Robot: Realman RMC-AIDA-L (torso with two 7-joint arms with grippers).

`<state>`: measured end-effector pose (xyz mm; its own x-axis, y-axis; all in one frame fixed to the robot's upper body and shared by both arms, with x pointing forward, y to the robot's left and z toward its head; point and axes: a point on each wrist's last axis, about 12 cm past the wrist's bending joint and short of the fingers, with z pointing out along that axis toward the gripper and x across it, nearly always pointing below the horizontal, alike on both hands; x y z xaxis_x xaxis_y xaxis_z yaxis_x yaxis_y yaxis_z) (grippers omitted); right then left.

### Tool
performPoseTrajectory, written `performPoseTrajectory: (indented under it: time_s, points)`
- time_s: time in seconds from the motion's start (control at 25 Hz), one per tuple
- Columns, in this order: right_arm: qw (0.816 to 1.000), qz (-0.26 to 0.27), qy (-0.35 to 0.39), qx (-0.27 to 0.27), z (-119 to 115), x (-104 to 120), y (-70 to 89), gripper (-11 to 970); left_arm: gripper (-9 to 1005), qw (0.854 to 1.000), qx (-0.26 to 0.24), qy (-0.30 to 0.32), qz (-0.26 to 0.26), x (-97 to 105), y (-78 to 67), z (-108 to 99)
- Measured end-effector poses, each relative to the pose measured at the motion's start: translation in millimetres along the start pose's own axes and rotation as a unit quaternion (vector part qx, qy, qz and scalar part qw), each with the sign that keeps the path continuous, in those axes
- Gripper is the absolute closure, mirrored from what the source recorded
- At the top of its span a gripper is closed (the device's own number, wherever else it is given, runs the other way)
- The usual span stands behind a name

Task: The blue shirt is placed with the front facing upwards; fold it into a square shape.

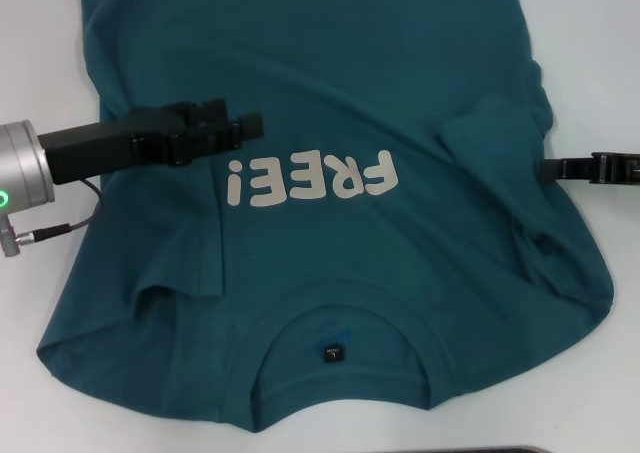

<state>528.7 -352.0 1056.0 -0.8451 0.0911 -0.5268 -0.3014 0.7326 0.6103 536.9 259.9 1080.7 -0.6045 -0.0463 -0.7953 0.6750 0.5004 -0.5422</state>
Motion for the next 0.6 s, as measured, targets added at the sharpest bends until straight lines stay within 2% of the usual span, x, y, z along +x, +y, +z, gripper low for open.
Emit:
performPoseTrajectory:
  time_s: [0.28,0.48,0.6]
  points:
    - [1.0,-0.002,0.006,-0.001,0.4,3.2,0.0,834,182,1.0,0.0,0.001,0.0,0.4,0.0,-0.1]
    - [1.0,-0.006,0.003,-0.013,-3.9,6.3,1.4,961,182,1.0,0.0,0.001,0.0,0.4,0.0,0.0]
    - [1.0,-0.007,-0.007,-0.026,-12.7,9.2,1.1,960,182,1.0,0.0,0.001,0.0,0.2,-0.2,0.4]
